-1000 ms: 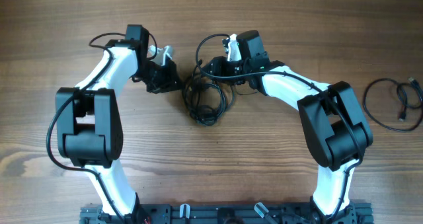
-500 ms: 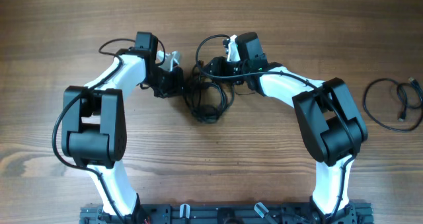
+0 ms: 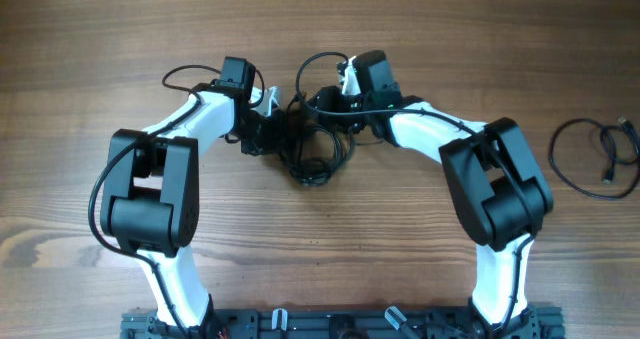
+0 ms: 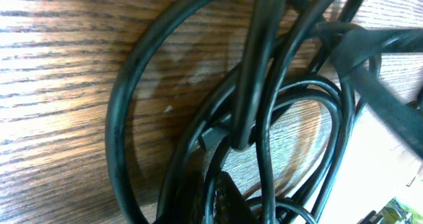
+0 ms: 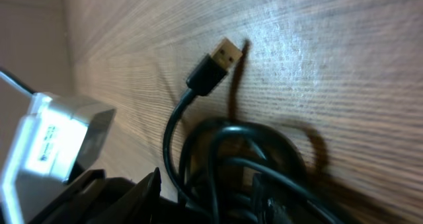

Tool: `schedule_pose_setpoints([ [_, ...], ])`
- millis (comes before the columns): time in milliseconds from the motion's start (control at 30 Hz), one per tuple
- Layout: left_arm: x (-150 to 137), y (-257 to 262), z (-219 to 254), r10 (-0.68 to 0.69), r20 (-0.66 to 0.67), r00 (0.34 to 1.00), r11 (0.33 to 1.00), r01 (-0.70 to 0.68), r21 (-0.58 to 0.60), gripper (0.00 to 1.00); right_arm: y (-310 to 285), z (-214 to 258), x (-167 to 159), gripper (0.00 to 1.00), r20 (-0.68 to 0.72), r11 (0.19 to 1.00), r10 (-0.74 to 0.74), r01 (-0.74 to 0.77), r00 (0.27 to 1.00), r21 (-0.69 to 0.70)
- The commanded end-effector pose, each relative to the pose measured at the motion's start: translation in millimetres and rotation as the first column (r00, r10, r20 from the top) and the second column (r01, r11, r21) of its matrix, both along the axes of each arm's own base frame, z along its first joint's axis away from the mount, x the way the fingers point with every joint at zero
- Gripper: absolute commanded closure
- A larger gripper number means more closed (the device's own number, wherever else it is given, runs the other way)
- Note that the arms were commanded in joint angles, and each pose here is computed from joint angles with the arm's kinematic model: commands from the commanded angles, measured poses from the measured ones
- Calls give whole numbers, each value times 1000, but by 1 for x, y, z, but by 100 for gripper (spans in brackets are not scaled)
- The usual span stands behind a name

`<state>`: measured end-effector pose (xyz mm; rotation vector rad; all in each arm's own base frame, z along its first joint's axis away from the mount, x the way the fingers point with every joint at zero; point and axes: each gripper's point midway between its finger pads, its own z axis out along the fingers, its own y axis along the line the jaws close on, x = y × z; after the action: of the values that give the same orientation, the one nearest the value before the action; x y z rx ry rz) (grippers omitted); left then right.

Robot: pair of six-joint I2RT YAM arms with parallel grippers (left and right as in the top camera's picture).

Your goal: Untangle cables

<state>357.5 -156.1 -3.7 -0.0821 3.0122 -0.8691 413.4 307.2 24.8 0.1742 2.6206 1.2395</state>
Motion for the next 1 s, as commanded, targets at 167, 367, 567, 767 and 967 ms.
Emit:
schedule_pose_setpoints([
  [167,-3,19,-21,29,-18,999,992,-27,126,91,6,-39,20,48,-133,962,-270,273,954,7],
  [367,-3,24,-26,33,-17,999,987,-30,157,92,0,-37,30,83,-68,961,-276,276,959,-5],
  [567,-3,24,-30,33,-20,999,987,-30,157,92,12,-10,25,78,-32,984,-95,99,995,145],
  [767,-2,24,-30,33,-17,999,987,-30,156,92,10,-10,10,75,-49,985,15,-6,999,170],
  [967,-1,24,-30,33,-14,999,987,-31,156,92,17,-32,-1,66,-31,999,-3,4,1000,40],
])
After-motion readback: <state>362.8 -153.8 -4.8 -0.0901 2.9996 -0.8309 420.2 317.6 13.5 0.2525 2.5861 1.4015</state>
